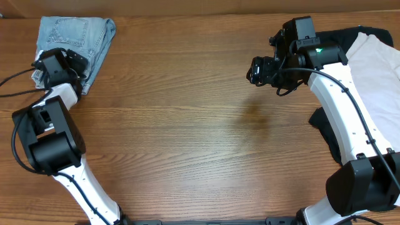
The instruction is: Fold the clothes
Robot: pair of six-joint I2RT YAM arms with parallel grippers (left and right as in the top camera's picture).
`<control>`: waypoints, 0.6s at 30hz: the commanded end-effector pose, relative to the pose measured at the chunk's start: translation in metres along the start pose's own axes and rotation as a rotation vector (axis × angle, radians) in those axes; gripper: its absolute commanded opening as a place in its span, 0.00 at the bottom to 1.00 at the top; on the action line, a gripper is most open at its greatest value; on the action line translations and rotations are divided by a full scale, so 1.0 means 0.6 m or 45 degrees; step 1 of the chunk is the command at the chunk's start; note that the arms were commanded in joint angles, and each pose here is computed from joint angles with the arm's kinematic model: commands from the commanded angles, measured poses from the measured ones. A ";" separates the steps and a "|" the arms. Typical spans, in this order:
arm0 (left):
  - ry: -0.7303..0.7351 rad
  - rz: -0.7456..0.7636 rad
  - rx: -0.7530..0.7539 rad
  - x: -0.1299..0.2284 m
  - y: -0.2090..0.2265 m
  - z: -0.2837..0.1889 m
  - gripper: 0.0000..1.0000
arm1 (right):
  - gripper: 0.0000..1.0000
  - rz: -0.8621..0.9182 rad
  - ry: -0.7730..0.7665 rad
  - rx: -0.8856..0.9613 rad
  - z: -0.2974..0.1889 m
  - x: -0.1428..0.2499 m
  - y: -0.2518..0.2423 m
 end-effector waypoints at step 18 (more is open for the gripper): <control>0.085 0.214 0.096 -0.116 -0.082 -0.416 1.00 | 0.86 -0.127 -0.084 -0.038 -0.051 -0.019 0.025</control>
Point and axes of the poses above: each gripper's point midway between its finger pads, its own z axis out along the fingers, its own y axis along the line the jaws close on, x = y × z, the point moved 1 cm from there along -z, back along the fingers, and after that the axes turned 6 degrees about -z, right-handed, at the moved point
